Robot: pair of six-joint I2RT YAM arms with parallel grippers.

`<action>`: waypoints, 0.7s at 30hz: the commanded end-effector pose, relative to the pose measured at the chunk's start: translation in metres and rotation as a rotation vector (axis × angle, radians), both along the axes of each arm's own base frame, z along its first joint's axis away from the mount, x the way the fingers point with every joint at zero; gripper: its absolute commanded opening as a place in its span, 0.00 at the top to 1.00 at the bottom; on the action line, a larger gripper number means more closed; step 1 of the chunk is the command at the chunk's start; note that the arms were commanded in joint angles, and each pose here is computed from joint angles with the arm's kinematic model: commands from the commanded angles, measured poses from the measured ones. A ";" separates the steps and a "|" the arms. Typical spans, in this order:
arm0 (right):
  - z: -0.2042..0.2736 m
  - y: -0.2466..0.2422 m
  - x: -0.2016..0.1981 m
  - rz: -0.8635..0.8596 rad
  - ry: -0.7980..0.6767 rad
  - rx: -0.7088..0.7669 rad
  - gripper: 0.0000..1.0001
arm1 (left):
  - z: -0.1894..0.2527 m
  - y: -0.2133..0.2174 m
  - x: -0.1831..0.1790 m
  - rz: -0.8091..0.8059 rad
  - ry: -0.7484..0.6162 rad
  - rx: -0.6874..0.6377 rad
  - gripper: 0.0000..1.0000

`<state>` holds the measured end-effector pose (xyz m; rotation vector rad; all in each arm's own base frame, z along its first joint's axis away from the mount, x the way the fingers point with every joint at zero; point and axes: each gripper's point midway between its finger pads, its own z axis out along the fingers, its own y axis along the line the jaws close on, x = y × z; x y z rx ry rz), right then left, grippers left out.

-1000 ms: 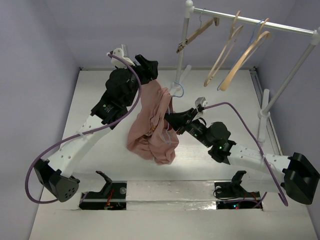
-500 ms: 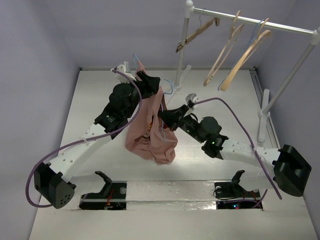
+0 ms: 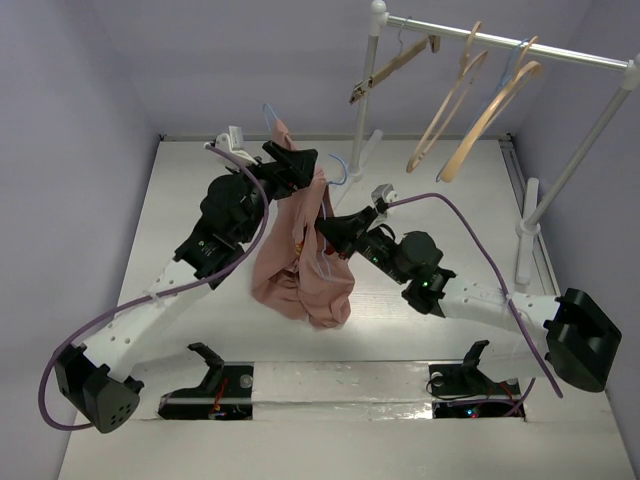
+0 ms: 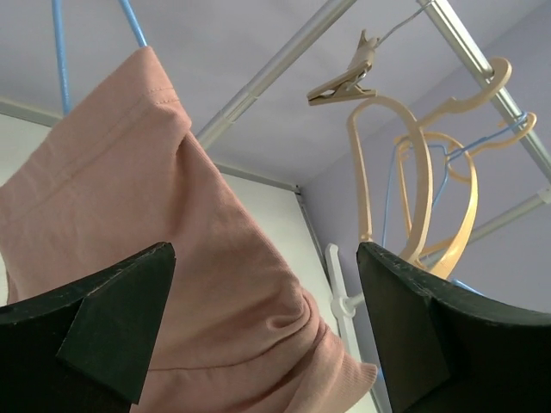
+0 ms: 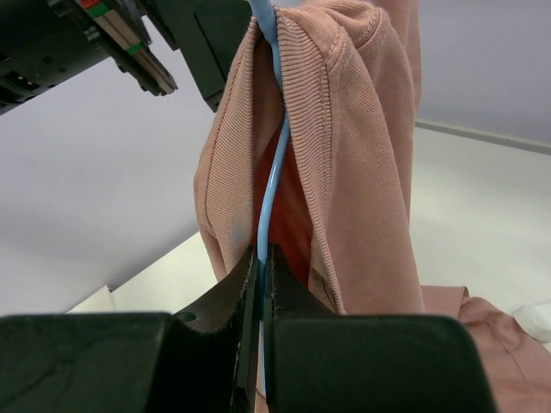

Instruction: Place the t-shirt on the hanger

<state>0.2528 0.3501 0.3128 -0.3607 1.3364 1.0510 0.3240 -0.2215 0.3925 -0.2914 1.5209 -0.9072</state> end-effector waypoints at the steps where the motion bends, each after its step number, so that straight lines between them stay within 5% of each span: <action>1: 0.041 -0.005 -0.008 0.011 -0.080 0.104 1.00 | 0.024 -0.005 0.001 -0.014 -0.047 -0.017 0.17; 6: 0.042 -0.005 -0.007 0.007 -0.091 0.083 1.00 | 0.013 -0.020 0.005 -0.063 -0.023 -0.020 0.22; 21: 0.029 0.011 0.003 0.015 -0.038 0.043 1.00 | -0.018 -0.027 -0.010 -0.141 0.010 -0.130 0.66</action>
